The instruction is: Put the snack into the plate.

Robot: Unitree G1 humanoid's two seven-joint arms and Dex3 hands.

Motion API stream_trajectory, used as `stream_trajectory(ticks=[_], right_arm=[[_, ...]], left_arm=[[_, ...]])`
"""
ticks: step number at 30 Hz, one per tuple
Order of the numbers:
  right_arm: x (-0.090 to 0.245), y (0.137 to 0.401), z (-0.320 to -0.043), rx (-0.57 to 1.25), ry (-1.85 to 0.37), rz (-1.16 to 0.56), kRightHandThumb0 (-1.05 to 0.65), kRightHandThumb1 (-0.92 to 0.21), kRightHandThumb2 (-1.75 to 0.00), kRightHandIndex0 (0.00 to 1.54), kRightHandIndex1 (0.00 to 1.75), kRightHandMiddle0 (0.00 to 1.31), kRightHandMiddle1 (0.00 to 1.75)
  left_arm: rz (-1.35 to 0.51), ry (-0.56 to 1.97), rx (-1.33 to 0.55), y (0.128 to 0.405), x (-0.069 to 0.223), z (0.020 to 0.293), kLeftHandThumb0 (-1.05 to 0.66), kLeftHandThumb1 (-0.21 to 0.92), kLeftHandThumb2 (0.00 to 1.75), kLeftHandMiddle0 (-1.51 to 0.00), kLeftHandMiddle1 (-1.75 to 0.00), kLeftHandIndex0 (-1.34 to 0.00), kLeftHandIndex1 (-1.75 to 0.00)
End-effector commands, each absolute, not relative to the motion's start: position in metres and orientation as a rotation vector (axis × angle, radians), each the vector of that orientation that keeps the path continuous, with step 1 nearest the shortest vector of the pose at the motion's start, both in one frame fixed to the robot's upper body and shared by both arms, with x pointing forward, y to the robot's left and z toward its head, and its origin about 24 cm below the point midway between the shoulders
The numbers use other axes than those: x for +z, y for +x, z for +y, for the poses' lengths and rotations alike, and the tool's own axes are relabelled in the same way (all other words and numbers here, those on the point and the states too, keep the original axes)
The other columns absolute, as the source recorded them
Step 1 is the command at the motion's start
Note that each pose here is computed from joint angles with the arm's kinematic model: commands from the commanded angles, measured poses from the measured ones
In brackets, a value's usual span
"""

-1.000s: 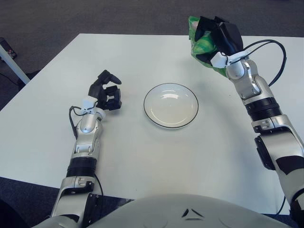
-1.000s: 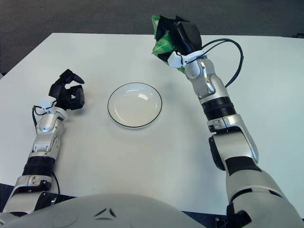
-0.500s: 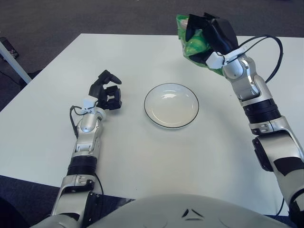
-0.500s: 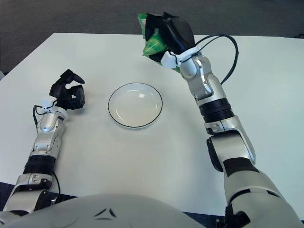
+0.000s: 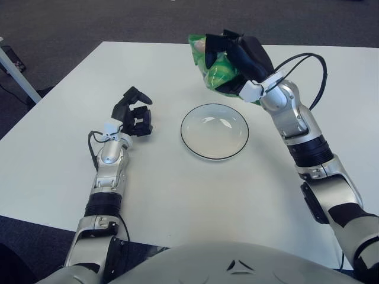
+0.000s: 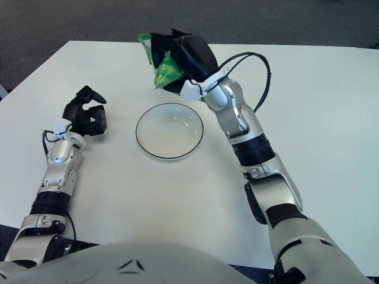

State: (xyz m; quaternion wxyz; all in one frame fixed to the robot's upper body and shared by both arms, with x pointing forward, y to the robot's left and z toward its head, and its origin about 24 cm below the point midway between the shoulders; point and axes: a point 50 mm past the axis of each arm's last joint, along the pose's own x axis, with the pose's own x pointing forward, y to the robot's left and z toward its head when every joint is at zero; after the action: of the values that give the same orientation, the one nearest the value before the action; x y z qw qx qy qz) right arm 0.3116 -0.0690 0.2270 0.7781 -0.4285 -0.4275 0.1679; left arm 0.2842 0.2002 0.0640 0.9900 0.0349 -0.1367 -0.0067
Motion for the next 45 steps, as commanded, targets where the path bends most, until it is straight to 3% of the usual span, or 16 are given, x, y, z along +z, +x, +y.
stream_trajectory(ticks=[1, 11, 26, 37, 41, 44, 45], right_arm=[[0.225, 0.305, -0.068, 0.414, -0.881, -0.977, 0.00, 0.07, -1.75, 0.87, 1.75, 0.70, 1.74], [0.220, 0.296, -0.063, 0.542, -0.824, -1.119, 0.00, 0.07, -1.75, 0.87, 1.75, 0.70, 1.74], [0.208, 0.289, -0.064, 0.729, -0.798, -1.130, 0.00, 0.07, -1.75, 0.88, 1.73, 0.69, 1.75], [0.194, 0.282, -0.071, 0.899, -0.787, -0.852, 0.00, 0.07, -1.72, 0.91, 1.66, 0.69, 1.75], [0.193, 0.281, -0.075, 0.965, -0.883, -0.729, 0.00, -0.03, -1.63, 0.81, 1.71, 0.63, 1.75], [0.193, 0.280, -0.079, 0.997, -0.934, -0.672, 0.00, -0.09, -1.53, 0.75, 1.73, 0.64, 1.63], [0.193, 0.281, -0.080, 1.003, -0.946, -0.656, 0.00, -0.18, -1.41, 0.67, 1.74, 0.64, 1.54]], left_arm=[[-0.072, -0.017, 0.008, 0.255, 0.008, 0.190, -0.45, 0.42, 1.19, -1.23, -1.75, -0.53, -1.75], [-0.064, -0.018, 0.024, 0.255, 0.008, 0.190, -0.45, 0.41, 1.20, -1.22, -1.75, -0.54, -1.75], [-0.051, -0.016, 0.033, 0.256, 0.009, 0.190, -0.46, 0.38, 1.24, -1.20, -1.75, -0.56, -1.75], [-0.052, -0.009, 0.037, 0.255, 0.010, 0.189, -0.46, 0.38, 1.24, -1.20, -1.75, -0.57, -1.75], [-0.054, -0.004, 0.039, 0.255, 0.011, 0.189, -0.46, 0.38, 1.24, -1.21, -1.75, -0.57, -1.75], [-0.052, -0.005, 0.044, 0.255, 0.011, 0.190, -0.46, 0.37, 1.24, -1.21, -1.75, -0.57, -1.75], [-0.051, -0.006, 0.045, 0.255, 0.011, 0.190, -0.46, 0.37, 1.25, -1.21, -1.75, -0.57, -1.75]])
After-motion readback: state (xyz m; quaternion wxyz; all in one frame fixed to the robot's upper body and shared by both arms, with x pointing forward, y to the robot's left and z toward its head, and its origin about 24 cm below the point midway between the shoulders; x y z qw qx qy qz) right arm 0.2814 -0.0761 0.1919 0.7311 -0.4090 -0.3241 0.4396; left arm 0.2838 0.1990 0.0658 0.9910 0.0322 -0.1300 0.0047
